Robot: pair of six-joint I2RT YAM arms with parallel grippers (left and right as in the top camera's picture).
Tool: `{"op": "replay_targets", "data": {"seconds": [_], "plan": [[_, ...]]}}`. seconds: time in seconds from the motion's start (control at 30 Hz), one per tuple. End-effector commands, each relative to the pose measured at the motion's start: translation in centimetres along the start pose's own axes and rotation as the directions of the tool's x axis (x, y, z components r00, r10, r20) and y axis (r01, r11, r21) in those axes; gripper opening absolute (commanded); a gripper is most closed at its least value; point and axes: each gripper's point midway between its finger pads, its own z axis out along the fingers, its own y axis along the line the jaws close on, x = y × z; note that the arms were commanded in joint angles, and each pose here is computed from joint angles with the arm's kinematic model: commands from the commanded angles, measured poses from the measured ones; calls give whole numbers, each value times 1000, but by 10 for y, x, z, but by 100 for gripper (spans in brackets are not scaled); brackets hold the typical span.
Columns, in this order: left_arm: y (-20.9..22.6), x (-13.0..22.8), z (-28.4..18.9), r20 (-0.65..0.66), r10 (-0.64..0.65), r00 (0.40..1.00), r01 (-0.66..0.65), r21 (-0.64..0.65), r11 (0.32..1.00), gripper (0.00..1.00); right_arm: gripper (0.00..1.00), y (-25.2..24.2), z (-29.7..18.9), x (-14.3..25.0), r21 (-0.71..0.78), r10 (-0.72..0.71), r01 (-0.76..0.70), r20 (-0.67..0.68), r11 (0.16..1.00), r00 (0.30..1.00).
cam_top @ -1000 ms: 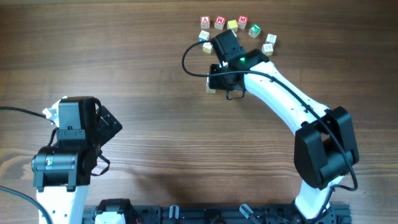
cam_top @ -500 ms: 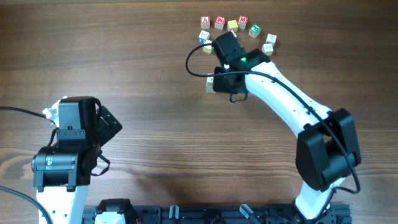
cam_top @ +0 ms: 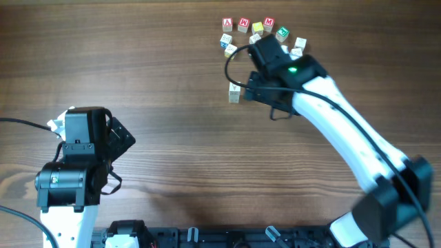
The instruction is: Form a tower
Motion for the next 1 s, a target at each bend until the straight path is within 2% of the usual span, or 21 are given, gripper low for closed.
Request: {"op": "replay_targets", "data": {"seconds": [0.0,0.13,0.17,0.27,0.37,0.43,0.5,0.53,0.6,0.8,0.9,0.97], "plan": [[1,0,1,-1,-16,1000,16,-4,1000,100,100,-31,-80,-27,-49,15,-6,191,999,981],[1,0,1,-1,-16,1000,16,-4,1000,100,100,-46,-122,-17,-54,-227,249,260,967,939],[1,0,1,-1,-16,1000,16,-4,1000,100,100,-69,-132,-23,48,-244,241,303,969,921],[1,0,1,-1,-16,1000,16,-4,1000,100,100,-101,-157,-34,192,-303,245,387,950,871],[1,0,1,-1,-16,1000,16,-4,1000,100,100,-116,-200,-33,182,-338,284,505,941,795],[1,0,1,-1,-16,1000,16,-4,1000,100,100,-119,-232,-40,161,-338,307,623,938,705],[1,0,1,-1,-16,1000,16,-4,1000,100,100,-113,-266,-49,122,-349,413,770,903,534],[1,0,1,-1,-16,1000,16,-4,1000,100,100,-113,-272,-50,101,-328,444,818,891,473],[1,0,1,-1,-16,1000,16,-4,1000,100,100,-120,-260,-46,29,-241,476,888,879,393],[1,0,1,-1,-16,1000,16,-4,1000,100,100,-157,-213,7,23,-93,404,984,915,155],[1,0,1,-1,-16,1000,16,-4,1000,100,100,-172,-178,22,-38,-3,345,993,938,118],[1,0,1,-1,-16,1000,16,-4,1000,100,100,-175,-145,21,-100,51,322,986,941,157]]}}
